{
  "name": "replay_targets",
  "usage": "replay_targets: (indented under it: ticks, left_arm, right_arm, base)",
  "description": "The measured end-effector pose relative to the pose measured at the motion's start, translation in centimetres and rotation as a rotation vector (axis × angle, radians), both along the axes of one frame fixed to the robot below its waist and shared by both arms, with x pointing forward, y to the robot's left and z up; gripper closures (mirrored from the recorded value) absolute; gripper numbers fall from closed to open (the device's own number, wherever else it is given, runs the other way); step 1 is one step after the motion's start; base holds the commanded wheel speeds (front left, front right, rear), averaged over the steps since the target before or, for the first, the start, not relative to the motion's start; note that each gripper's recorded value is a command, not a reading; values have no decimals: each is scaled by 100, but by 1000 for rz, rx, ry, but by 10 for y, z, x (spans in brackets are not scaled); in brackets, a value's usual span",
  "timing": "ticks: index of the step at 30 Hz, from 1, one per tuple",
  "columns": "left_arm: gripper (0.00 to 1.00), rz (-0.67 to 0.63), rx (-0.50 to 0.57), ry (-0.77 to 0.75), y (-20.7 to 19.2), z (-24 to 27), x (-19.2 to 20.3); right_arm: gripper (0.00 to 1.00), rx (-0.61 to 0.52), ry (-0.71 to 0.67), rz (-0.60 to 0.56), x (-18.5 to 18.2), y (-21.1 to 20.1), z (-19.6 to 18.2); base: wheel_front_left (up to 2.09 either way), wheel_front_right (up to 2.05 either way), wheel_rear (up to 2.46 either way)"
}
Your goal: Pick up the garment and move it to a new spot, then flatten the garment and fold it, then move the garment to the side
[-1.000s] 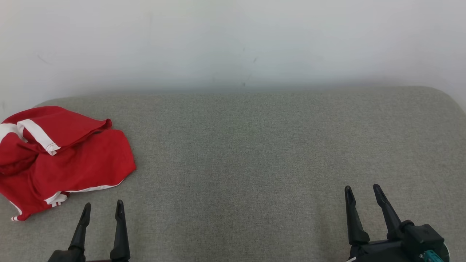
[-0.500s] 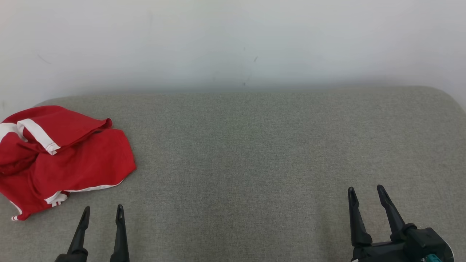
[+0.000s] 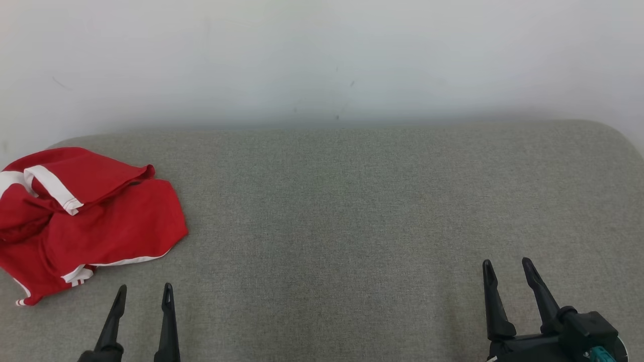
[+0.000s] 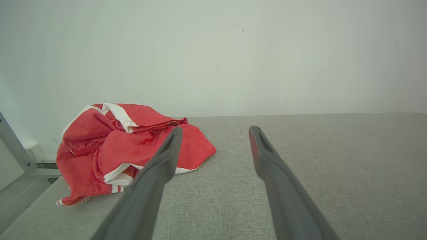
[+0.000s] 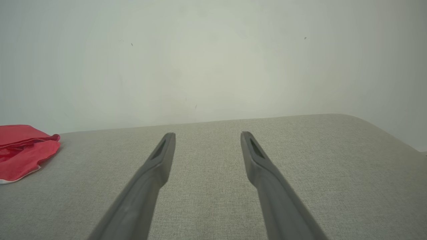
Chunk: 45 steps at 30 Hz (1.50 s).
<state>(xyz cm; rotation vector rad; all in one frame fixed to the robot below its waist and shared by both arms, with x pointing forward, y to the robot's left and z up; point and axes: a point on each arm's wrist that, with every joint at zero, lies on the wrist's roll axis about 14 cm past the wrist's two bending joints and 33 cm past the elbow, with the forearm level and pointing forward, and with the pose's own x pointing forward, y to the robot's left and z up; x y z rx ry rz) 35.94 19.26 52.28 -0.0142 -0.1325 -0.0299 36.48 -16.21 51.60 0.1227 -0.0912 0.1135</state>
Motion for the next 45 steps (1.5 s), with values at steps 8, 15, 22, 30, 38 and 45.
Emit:
replay_targets:
  ticks: [8,15,22,30,38,45]
  left_arm:
    - [0,-5,-6,17,0,-2,0]
    - [0,0,-6,22,1,-3,1]
    - [0,2,-11,25,2,-2,-1]
    - [0,28,-10,28,11,-2,-6]
    - [0,96,-12,32,32,-2,-19]
    - [0,193,-12,41,60,-3,-40]
  right_arm:
    - [0,5,14,1,1,0,1]
    - [0,4,19,5,2,1,1]
    - [0,4,28,12,2,3,-1]
    - [0,11,33,38,6,12,-2]
    - [0,18,51,102,11,33,-7]
    - [0,22,60,190,20,63,-10]
  base:
    - [0,0,0]
    - [0,0,0]
    - [0,0,0]
    - [0,0,0]
    - [0,0,0]
    - [0,0,0]
